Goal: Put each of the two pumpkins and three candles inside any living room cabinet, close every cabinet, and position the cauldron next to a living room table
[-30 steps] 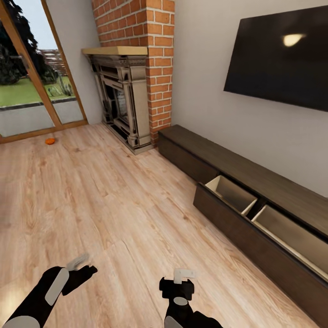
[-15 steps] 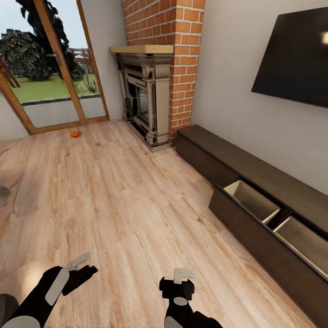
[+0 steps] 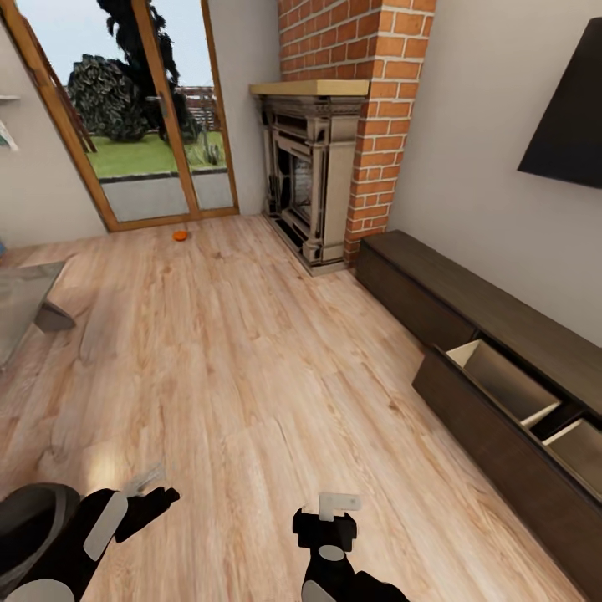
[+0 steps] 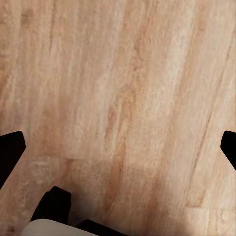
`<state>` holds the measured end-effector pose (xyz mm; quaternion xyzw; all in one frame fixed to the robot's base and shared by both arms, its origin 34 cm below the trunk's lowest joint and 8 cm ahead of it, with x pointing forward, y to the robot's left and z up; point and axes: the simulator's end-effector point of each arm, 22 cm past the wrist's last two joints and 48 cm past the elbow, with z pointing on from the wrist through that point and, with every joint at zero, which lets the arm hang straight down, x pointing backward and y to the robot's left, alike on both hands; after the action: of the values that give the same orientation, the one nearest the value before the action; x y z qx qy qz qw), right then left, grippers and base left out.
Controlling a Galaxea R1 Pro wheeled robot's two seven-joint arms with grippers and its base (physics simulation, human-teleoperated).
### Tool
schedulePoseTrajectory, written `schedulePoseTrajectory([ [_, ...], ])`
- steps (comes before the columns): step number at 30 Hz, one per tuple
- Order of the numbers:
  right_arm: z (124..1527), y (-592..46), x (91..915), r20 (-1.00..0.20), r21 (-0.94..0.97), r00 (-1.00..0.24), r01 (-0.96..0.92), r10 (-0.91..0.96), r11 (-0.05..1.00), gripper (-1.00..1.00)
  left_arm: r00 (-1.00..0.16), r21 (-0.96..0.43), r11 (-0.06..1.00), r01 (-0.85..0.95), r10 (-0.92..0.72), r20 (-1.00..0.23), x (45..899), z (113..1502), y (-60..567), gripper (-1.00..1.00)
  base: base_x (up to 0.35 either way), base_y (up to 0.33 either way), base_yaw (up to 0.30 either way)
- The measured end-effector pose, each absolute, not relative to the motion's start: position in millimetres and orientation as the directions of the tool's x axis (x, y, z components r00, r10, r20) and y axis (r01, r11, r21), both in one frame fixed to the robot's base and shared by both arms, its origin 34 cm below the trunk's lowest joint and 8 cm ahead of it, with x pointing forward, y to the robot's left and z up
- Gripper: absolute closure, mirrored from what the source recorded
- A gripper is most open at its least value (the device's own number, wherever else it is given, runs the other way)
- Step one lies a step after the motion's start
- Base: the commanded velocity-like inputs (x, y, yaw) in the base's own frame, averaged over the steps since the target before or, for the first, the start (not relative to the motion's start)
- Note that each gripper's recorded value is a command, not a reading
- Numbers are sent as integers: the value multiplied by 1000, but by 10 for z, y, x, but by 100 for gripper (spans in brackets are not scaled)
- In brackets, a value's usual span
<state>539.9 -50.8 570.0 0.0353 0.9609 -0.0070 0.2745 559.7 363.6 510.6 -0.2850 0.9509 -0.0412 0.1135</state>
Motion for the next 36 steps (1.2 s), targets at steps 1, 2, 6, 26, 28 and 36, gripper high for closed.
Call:
schedulePoseTrajectory([
  [1,5698,-511,5399,-528,6,-847,72,64,997,-100,-812,-143,834,-533,-551,-192,5596,5105,3636,-100,-137,0,274],
  [2,5697,-510,5398,-527,5,-847,71,63,997,-100,-812,-143,834,-533,-551,-192,5596,5105,3636,-100,-138,0,274],
  [6,5697,-507,5397,-527,6,-848,71,63,997,-100,-812,-143,834,-533,-552,-192,5595,5104,3635,-100,-139,0,275],
  [26,5699,-506,5394,-527,5,-848,70,62,998,-100,-812,-144,834,-533,-552,-191,5595,5104,3626,-100,-56,0,276],
  [28,5699,-504,5394,-527,5,-848,70,62,998,-100,-812,-145,834,-533,-552,-191,5595,5104,3624,-100,0,0,278],
  [36,5700,-502,5395,-528,6,-847,70,63,998,-100,-812,-144,834,-532,-551,-191,5595,5103,3621,-100,-2,0,279],
])
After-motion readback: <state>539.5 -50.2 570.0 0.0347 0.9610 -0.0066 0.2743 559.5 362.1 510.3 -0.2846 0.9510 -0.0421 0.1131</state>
